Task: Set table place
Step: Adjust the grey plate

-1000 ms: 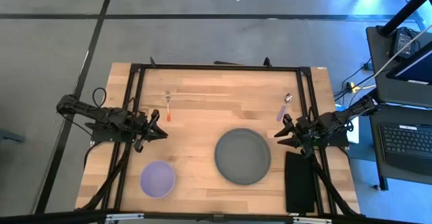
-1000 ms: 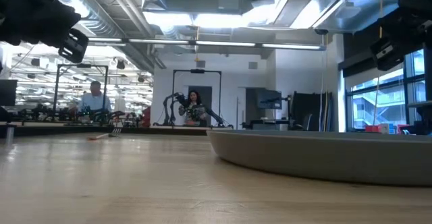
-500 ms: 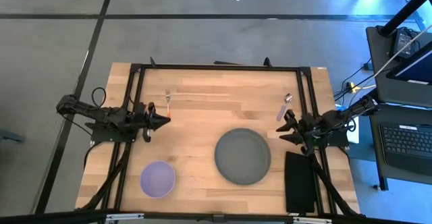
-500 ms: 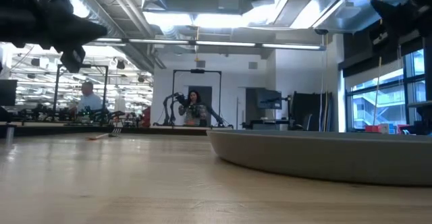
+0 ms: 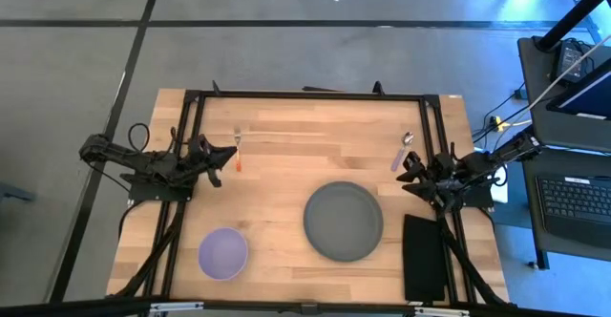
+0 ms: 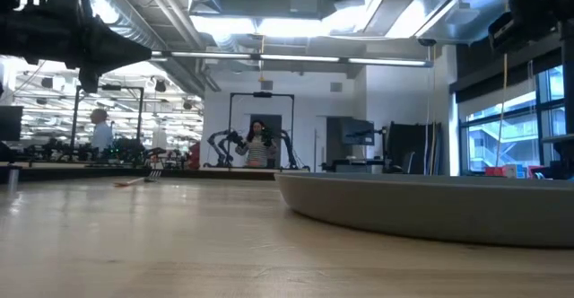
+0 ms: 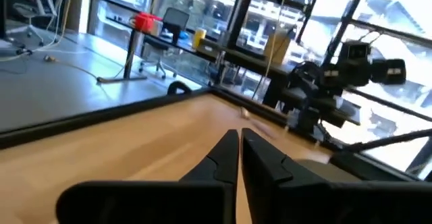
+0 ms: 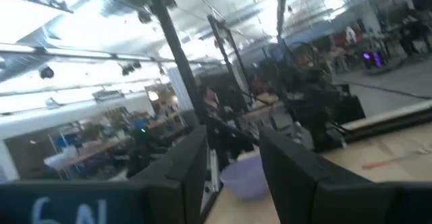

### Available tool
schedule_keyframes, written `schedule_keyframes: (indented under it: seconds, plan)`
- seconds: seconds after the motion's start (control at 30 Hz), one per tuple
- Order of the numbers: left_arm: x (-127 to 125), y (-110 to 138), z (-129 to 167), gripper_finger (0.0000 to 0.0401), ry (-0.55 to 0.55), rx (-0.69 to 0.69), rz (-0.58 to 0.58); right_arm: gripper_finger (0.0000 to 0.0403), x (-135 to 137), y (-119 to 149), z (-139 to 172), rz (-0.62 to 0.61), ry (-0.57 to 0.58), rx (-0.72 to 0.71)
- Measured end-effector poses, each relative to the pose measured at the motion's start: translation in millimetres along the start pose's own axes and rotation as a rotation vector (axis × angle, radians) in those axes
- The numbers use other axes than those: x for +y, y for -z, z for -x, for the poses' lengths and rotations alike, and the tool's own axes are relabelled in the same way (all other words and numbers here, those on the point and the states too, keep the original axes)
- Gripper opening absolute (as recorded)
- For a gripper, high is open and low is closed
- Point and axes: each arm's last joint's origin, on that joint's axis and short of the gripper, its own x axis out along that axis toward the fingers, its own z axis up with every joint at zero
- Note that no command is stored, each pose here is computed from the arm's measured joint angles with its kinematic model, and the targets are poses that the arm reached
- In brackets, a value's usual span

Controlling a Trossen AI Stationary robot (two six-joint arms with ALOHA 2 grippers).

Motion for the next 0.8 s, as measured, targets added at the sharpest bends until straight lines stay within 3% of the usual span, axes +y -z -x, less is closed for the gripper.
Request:
schedule_keyframes:
  seconds: [0.17,0.3,0.57,0.67,0.8]
  plan:
    - [-2.9,3.6,0.3,0.0026,0.120,0.062,-0.006,0.0139,10.9,-17.6,-21.7,0.027,0.044,0.113]
    - [-2.9,4.7,0.4,0.0030,0.128,0.078,0.031,0.0139,24.1,-36.7,-50.9,0.055,0.110,0.293]
    - [-3.0,4.7,0.4,0.0026,0.134,0.072,-0.065,0.0139,44.0,-60.1,-105.1,-0.099,0.330,0.607]
    - [-4.9,5.4,0.7,0.0042,0.206,0.086,-0.137,0.0139,45.9,-55.9,-120.0,-0.052,0.371,0.704]
    - [-5.5,5.5,0.9,0.0077,0.228,0.088,-0.160,0.0139,43.6,-40.9,-136.9,0.121,0.373,0.799]
